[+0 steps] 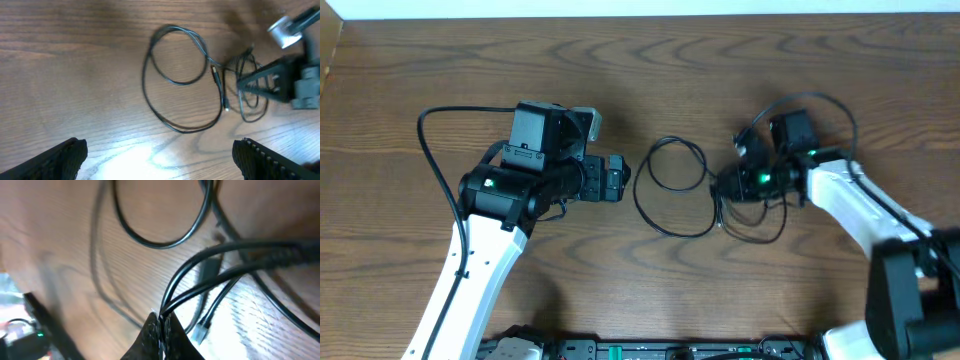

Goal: Untangle cables

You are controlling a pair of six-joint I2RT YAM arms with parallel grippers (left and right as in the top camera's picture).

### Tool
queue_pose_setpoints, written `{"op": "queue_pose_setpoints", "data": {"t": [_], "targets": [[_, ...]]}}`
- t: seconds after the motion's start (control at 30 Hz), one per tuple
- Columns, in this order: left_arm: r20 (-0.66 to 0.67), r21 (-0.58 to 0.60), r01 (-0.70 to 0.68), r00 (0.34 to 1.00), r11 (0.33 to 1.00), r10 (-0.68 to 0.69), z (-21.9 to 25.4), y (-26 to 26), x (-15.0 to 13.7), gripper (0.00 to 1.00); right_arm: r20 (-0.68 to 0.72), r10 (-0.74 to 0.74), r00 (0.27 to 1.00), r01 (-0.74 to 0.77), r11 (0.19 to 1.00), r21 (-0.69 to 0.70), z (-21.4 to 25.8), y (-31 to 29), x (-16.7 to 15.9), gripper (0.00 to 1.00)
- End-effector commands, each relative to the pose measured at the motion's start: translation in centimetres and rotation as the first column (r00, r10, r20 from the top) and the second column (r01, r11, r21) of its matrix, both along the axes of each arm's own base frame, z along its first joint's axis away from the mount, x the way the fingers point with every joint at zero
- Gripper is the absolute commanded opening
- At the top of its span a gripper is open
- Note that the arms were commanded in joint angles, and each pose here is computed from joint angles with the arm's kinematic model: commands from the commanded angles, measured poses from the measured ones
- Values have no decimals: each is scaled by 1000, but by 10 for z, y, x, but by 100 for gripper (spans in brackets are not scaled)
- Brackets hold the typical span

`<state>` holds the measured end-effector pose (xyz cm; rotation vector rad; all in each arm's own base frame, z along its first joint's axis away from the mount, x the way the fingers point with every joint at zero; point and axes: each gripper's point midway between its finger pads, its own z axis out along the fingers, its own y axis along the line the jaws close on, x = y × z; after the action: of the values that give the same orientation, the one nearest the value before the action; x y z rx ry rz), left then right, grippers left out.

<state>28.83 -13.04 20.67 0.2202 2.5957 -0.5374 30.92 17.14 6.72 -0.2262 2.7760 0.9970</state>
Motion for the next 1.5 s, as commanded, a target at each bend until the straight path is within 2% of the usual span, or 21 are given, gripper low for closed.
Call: {"op": "queue_pose_setpoints", "data": {"t": [0.0, 0.33, 0.5, 0.77, 0.83, 0.9, 1.0, 1.3, 1.47], "targets": [[-25, -45, 6, 1000, 999, -8, 0, -7, -3, 98, 118, 0, 993, -8, 998, 68, 56, 6, 15, 1], [-29, -261, 142, 987, 955, -155, 20, -45, -16, 98, 328, -37, 944, 36, 999, 10, 153, -8, 24, 1], [-35, -261, 141, 987, 955, -156, 17, -45, -14, 98, 399, -77, 914, 103, 994, -44, 187, -25, 25, 1], [-32, -261, 144, 987, 955, -158, 16, -46, -11, 98, 471, -121, 874, 145, 989, -14, 227, -36, 25, 1], [3, -267, 200, 978, 943, -207, 19, -50, -12, 98, 482, -123, 868, 146, 989, -10, 233, -36, 26, 1], [77, -299, 324, 946, 898, -316, 28, -62, -16, 98, 486, -127, 865, 148, 989, -5, 236, -36, 27, 1], [134, -368, 417, 908, 831, -396, 37, -77, -18, 98, 474, -148, 868, 164, 987, 8, 236, -36, 27, 1], [157, -578, 514, 832, 634, -532, 31, -113, -13, 98, 465, -179, 867, 179, 983, 44, 241, -33, 30, 1], [259, -654, 617, 726, 438, -636, 30, -139, -21, 98, 478, -195, 857, 177, 981, 85, 249, -29, 34, 1]]}}
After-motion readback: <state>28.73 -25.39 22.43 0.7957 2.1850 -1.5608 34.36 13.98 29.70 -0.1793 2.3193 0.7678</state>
